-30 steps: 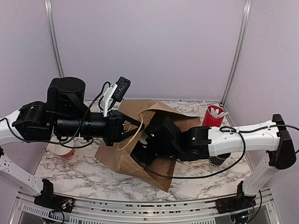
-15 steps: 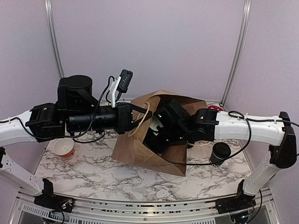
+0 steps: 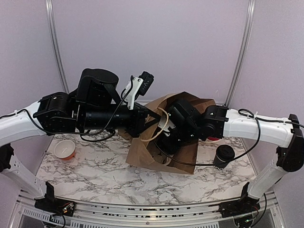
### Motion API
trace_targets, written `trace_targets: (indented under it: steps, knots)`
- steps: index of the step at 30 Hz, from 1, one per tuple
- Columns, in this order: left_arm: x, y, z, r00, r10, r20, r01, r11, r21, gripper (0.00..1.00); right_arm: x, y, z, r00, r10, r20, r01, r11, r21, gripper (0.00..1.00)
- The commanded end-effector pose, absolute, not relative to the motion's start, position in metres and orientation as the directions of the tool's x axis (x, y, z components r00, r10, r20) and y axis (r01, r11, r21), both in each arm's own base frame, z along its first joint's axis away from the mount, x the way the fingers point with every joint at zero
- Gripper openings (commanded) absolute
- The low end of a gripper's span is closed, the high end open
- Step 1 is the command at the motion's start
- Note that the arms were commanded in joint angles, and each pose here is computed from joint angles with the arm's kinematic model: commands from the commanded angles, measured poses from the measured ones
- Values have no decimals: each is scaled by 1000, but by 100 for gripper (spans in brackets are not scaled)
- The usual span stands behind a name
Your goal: Pack the takeout coffee
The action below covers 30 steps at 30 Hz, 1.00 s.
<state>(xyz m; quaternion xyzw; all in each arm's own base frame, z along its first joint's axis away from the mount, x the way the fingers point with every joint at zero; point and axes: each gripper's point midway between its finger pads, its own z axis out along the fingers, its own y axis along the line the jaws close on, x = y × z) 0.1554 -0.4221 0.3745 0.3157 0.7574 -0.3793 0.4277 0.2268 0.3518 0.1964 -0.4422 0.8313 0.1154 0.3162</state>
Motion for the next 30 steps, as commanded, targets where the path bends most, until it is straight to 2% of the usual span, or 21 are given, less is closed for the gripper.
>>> trace_targets:
  steps: [1, 4, 7, 9, 13, 18, 22, 26, 30]
  knots:
    - [152, -395, 314, -410, 435, -801, 802, 590, -91, 0, 229, 352, 220, -379, -628, -680, -812, 578, -80, 44]
    - [135, -411, 326, -438, 397, -806, 839, 503, -208, 0, 224, 352, 216, -377, -667, -643, -825, 557, -95, 43]
    - [105, -436, 360, -501, 276, -820, 855, 301, -421, 0, 217, 361, 216, -371, -682, -630, -841, 534, -83, 44]
    - [95, -444, 381, -556, 209, -805, 829, 212, -518, 0, 216, 365, 207, -376, -702, -605, -845, 528, -88, 44]
    - [112, -432, 413, -685, 42, -727, 727, 100, -679, 0, 209, 375, 188, -372, -751, -546, -866, 493, -87, 44]
    - [171, -371, 411, -790, -191, -583, 579, 81, -811, 0, 198, 394, 172, -345, -796, -497, -907, 420, -43, 44]
    - [200, -335, 363, -815, -245, -525, 501, 159, -851, 0, 184, 422, 144, -306, -841, -446, -944, 328, 30, 44]
    - [216, -302, 332, -843, -305, -443, 416, 154, -896, 0, 181, 458, 98, -286, -883, -372, -958, 274, 86, 44]
    - [228, -270, 310, -832, -352, -429, 382, 199, -903, 0, 188, 492, 71, -285, -889, -359, -958, 256, 127, 44]
